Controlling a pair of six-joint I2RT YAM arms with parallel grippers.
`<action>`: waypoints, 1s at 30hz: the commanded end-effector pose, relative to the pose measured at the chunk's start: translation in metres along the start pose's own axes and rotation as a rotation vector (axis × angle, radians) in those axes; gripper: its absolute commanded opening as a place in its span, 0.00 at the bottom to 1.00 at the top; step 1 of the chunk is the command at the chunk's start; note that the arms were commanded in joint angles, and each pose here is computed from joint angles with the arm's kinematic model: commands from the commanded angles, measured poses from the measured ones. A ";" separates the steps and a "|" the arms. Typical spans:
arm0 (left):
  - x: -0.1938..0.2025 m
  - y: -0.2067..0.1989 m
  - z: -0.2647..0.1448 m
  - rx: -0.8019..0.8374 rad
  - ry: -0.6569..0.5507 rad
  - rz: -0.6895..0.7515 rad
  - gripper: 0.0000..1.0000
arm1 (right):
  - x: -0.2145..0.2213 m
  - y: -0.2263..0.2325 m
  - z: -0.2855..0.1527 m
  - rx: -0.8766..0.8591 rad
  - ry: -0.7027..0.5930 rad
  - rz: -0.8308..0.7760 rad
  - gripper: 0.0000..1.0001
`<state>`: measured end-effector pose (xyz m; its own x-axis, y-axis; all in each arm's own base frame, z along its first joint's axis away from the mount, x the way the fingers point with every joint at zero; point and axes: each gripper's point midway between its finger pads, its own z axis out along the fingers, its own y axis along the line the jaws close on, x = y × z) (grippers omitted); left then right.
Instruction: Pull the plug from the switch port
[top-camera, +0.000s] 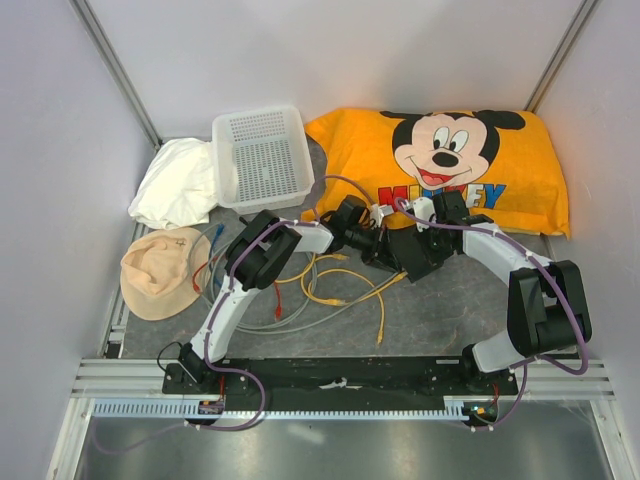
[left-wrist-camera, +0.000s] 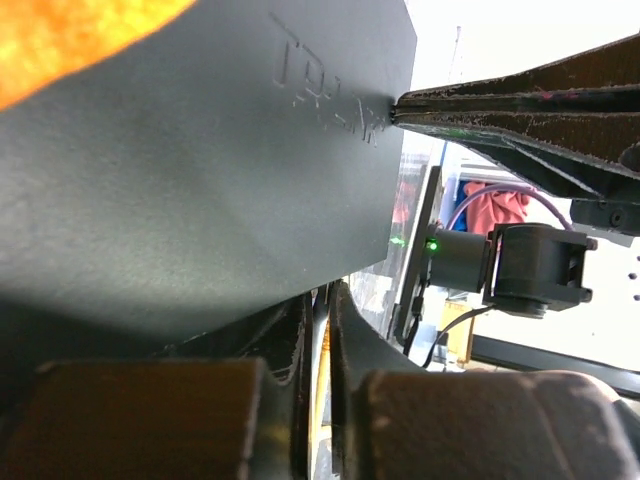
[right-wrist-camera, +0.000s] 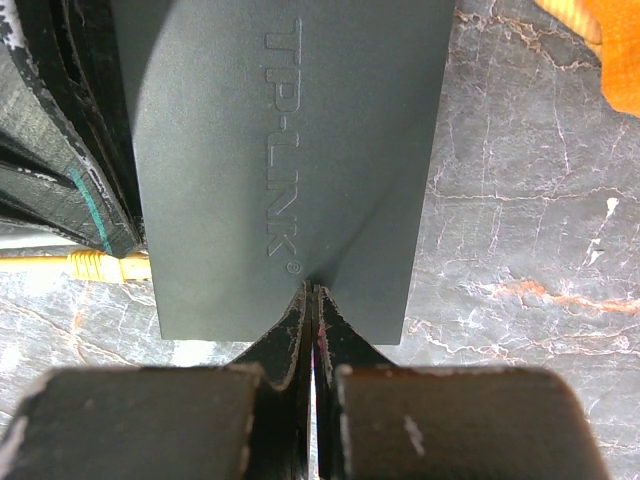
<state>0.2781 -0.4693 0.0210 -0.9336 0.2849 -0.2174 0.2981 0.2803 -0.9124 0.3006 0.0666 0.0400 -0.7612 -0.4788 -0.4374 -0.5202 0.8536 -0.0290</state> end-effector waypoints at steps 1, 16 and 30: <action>0.009 0.043 0.003 -0.172 -0.050 -0.171 0.02 | 0.018 0.008 0.012 -0.040 0.067 0.005 0.01; 0.031 0.072 -0.034 -0.308 -0.025 -0.124 0.02 | 0.028 0.001 0.018 0.006 0.092 0.001 0.00; 0.027 0.045 -0.068 -0.254 -0.034 0.035 0.02 | 0.020 0.002 0.017 0.000 0.069 0.022 0.00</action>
<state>0.2772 -0.4196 0.0177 -0.9418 0.2467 -0.2281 0.3129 0.3960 -0.8633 0.3103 0.0681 0.0403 -0.7450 -0.4803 -0.4630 -0.5185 0.8536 -0.0512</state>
